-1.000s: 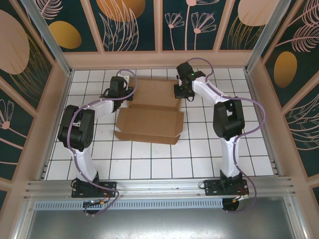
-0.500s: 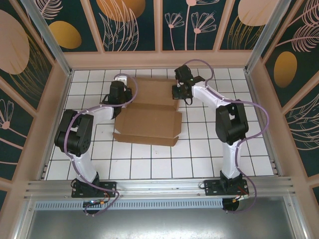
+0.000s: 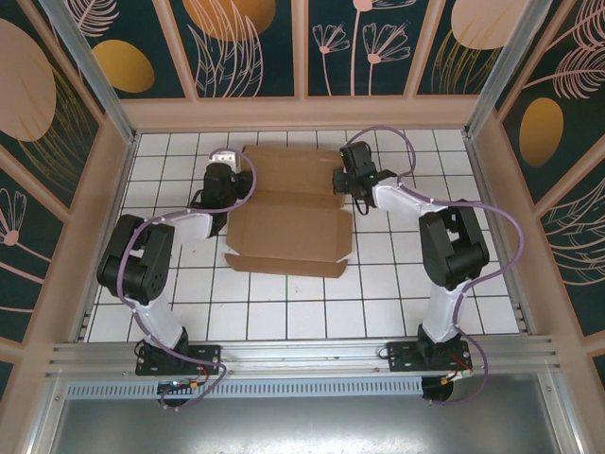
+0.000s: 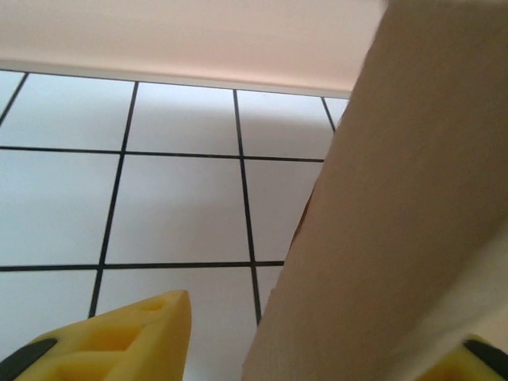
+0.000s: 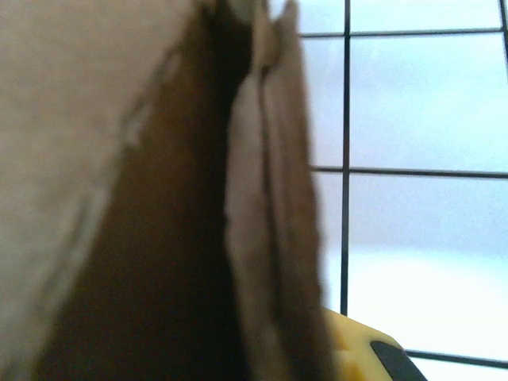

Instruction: Fold the paper box

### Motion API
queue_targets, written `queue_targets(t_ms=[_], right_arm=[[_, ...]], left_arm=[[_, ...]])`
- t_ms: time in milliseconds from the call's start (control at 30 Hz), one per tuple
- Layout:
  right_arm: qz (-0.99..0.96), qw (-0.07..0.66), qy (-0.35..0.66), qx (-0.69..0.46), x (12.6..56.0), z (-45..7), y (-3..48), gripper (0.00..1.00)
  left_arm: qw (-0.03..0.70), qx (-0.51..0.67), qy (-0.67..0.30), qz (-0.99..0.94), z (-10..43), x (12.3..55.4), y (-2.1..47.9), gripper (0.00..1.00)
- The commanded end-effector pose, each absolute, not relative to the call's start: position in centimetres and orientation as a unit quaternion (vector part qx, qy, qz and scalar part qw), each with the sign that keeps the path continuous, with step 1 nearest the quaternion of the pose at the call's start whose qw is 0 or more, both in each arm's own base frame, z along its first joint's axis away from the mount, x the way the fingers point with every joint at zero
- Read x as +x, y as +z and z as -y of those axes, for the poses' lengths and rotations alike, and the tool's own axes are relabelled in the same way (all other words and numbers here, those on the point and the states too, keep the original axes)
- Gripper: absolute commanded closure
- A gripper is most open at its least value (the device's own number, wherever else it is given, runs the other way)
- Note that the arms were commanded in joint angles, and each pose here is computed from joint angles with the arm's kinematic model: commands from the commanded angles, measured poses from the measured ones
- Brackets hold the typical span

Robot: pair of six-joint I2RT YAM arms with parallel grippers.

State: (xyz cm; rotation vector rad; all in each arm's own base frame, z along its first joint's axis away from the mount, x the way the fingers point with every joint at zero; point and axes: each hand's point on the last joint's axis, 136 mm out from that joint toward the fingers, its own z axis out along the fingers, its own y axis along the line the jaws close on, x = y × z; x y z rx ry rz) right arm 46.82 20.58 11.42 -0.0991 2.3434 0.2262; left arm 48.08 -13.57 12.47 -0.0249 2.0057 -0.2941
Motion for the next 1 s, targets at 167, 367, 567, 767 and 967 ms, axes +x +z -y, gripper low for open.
queue_targets(t_ms=[167,367,567,767,967], right_arm=[[-0.856,0.508,0.083,-0.035,48.9,-19.5,15.6,0.81],[-0.851,0.519,0.072,-0.044,49.0,-19.0,15.4,0.67],[-0.849,0.517,0.088,-0.064,48.6,-19.5,14.8,0.47],[-0.837,0.528,0.114,-0.085,47.6,-19.9,15.5,0.43],[-0.809,0.559,0.140,-0.113,45.5,-20.0,18.3,0.26]], left_arm=[[0.540,-0.004,-0.188,-0.820,14.9,47.1,14.1,0.42],[0.555,-0.028,-0.227,-0.800,14.7,45.3,15.9,0.41],[0.570,-0.038,-0.273,-0.774,15.0,43.4,18.5,0.41],[0.617,-0.008,-0.315,-0.721,15.4,41.2,23.8,0.42],[0.618,-0.019,-0.312,-0.722,15.6,42.7,26.5,0.40]])
